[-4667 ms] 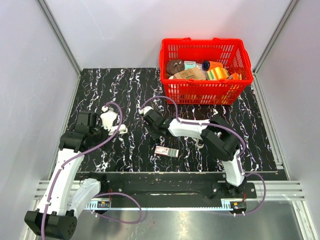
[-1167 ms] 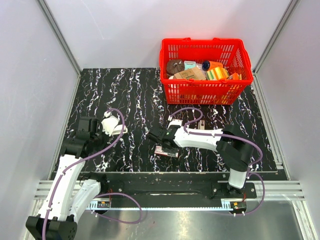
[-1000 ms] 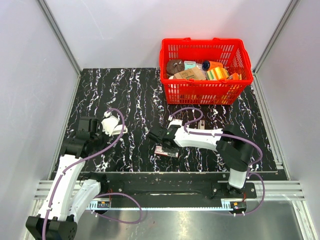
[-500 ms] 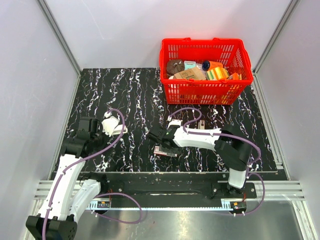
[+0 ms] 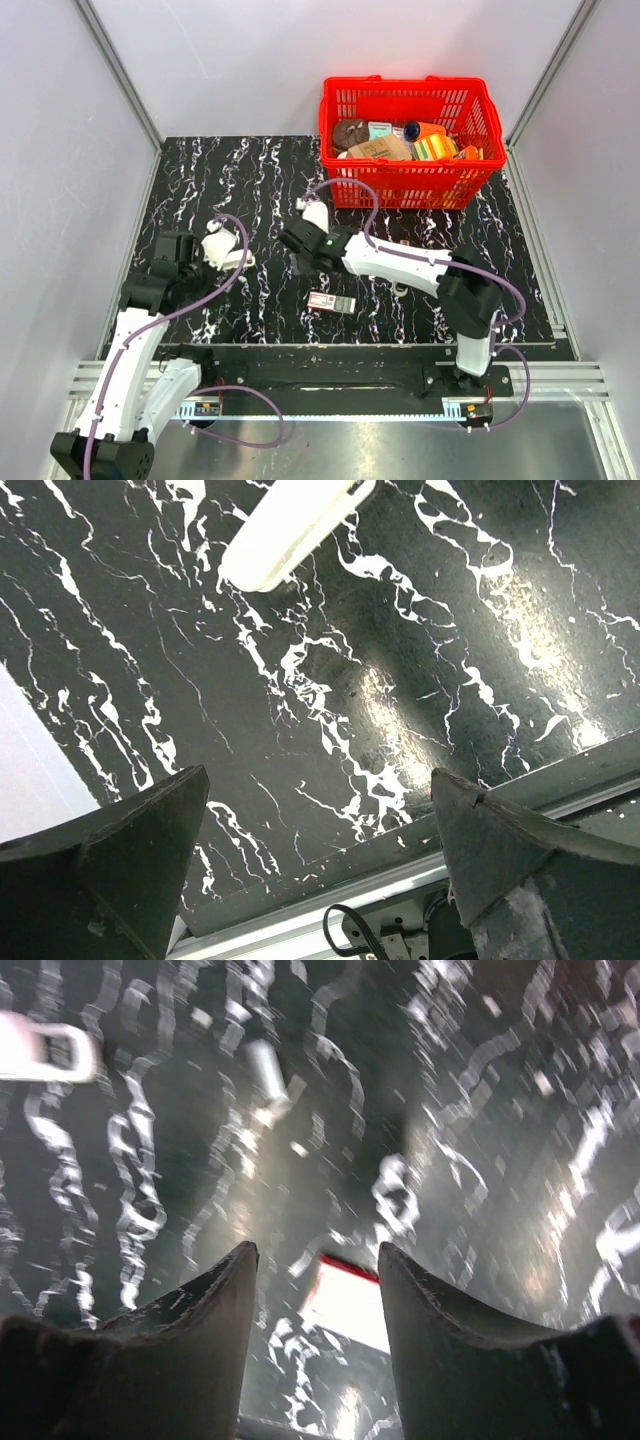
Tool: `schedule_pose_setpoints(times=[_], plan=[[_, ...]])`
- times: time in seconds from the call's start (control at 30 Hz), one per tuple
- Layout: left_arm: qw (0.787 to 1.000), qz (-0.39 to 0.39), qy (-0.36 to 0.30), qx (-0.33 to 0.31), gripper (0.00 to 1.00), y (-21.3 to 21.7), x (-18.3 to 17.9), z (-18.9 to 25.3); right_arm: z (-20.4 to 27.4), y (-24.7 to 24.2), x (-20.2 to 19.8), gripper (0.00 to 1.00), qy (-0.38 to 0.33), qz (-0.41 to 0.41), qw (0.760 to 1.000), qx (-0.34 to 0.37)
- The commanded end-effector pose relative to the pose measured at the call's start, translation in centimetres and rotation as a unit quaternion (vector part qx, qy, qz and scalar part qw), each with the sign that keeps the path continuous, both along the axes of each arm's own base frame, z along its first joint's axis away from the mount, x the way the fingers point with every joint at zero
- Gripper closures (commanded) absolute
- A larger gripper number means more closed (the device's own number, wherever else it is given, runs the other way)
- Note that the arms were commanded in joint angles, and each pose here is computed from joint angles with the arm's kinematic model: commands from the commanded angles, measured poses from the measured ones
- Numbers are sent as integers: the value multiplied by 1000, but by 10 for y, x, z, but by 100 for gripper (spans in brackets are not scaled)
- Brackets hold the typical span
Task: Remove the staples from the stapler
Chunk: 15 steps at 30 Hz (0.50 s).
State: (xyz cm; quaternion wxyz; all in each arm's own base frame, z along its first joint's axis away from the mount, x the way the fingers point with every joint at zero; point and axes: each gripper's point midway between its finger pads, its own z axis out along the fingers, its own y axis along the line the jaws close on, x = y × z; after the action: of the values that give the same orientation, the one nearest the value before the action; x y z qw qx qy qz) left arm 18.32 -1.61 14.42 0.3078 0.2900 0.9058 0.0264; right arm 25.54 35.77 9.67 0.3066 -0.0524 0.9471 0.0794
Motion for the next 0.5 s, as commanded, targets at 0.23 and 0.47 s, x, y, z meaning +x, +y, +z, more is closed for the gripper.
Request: schedule_pose_setpoints(times=[0.23, 0.47], plan=[[999, 10, -54, -2, 1, 2, 10, 29, -27, 44, 73, 42, 12, 122, 992, 40], [996, -79, -34, -15, 1, -24, 50, 33, -11, 25, 72, 45, 3, 102, 989, 110]])
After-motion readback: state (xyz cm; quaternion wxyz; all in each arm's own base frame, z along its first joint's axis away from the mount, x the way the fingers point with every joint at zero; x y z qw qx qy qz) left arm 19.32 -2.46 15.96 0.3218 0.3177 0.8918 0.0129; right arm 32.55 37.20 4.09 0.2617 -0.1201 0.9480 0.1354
